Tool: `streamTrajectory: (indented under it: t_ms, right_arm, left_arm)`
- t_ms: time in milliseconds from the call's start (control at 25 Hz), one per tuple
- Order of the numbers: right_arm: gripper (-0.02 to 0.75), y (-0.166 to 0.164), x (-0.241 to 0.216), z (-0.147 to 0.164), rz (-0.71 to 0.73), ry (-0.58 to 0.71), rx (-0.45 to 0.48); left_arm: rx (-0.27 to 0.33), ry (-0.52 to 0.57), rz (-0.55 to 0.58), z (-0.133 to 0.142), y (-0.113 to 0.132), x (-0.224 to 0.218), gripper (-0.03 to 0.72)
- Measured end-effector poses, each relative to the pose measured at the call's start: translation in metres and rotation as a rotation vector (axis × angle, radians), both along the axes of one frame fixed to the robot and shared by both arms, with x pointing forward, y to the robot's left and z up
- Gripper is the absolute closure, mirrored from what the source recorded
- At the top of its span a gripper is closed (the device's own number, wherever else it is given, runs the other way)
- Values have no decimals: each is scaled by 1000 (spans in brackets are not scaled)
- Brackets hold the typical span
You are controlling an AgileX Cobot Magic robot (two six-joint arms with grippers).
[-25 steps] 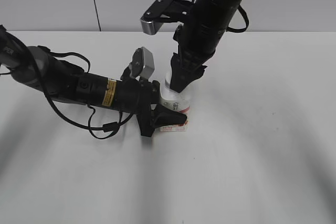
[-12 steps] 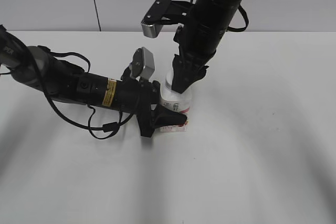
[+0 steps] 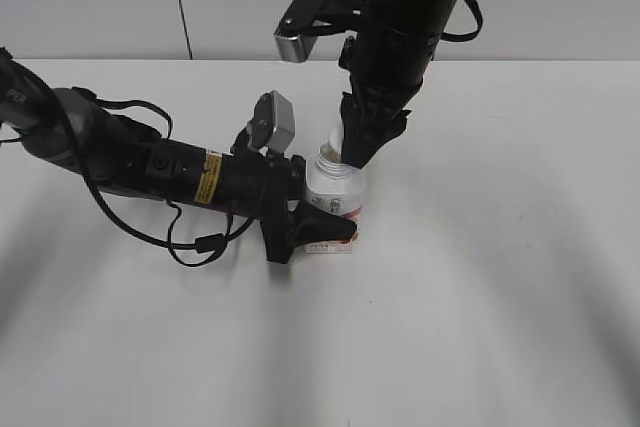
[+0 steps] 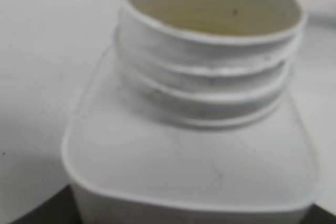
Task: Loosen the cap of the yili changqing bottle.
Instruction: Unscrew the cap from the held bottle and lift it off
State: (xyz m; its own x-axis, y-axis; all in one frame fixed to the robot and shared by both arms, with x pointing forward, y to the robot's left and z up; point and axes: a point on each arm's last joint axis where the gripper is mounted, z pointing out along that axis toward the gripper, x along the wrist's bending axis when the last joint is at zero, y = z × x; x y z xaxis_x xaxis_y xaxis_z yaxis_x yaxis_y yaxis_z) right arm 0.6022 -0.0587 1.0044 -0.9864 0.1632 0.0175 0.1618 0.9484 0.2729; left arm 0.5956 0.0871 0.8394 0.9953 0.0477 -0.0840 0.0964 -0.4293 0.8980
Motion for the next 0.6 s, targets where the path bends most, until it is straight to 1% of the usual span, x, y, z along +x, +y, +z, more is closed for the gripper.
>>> streamTrajectory:
  t_ms: [200, 280, 440, 600]
  right_arm:
    - [349, -1, 1, 5, 1, -7, -10]
    - [349, -2, 4, 8, -25, -17, -11]
    - [349, -12, 13, 14, -157, -19, -16]
    - [350, -43, 30, 15, -362, 14, -11]
  left_arm:
    - [-1, 0, -2, 0, 0, 0, 299]
    - [-1, 0, -2, 0, 0, 0, 300]
    - [0, 0, -3, 0, 0, 0, 300]
    - [0, 0, -4, 0, 0, 0, 300]
